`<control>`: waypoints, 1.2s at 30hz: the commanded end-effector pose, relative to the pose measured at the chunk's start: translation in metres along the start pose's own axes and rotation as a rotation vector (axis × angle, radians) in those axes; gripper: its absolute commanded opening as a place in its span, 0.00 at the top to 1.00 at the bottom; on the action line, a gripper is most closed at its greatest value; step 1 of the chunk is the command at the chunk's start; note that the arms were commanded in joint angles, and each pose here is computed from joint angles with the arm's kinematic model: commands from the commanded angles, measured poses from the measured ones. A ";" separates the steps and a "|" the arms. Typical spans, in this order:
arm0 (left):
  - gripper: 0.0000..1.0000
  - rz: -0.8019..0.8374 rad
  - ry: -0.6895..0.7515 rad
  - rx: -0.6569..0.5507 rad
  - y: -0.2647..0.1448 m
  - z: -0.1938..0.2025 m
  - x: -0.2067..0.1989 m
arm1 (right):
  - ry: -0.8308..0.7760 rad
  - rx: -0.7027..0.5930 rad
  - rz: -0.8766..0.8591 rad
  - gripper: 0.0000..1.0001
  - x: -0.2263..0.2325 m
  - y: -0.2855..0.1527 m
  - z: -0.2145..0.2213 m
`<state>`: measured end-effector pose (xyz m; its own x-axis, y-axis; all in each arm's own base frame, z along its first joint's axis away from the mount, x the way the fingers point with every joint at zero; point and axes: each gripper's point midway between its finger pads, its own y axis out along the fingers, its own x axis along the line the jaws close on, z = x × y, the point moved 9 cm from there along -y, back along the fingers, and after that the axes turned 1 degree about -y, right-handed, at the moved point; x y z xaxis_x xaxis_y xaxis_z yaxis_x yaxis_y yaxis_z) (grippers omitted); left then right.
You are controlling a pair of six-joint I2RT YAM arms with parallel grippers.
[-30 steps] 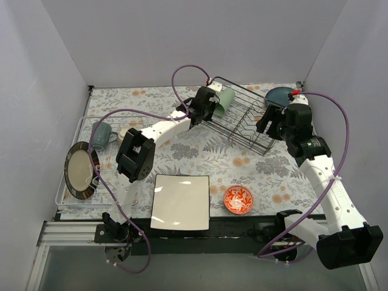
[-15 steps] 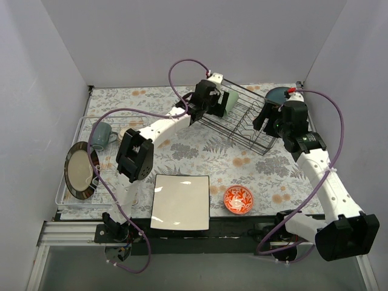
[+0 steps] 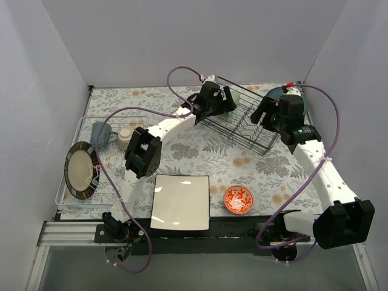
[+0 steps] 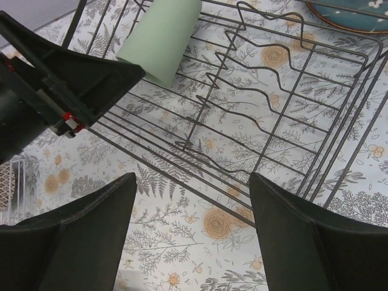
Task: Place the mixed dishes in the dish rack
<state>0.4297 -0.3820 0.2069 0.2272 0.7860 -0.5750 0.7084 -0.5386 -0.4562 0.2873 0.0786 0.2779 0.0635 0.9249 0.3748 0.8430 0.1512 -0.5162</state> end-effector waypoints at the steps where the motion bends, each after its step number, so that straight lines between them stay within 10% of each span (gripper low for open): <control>1: 0.21 0.042 -0.171 -0.006 0.004 0.001 -0.013 | 0.011 -0.115 -0.024 0.18 0.007 -0.017 -0.021; 16: 0.49 0.018 -0.269 -0.103 0.044 0.011 0.010 | 0.018 -0.137 -0.003 0.18 0.005 -0.020 -0.025; 31: 1.00 0.060 -0.258 -0.168 0.037 0.002 0.008 | 0.033 -0.104 -0.081 0.18 0.014 -0.001 -0.033; 36: 1.00 0.108 -0.195 -0.204 0.003 -0.017 -0.002 | 0.015 -0.114 -0.153 0.11 0.018 0.003 -0.047</control>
<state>0.4518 -0.3976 0.1468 0.0868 0.6664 -0.7405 0.7772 -0.5103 -0.3681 0.3012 0.0783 0.2843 0.0509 0.9068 0.4186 0.8529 0.1785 -0.4905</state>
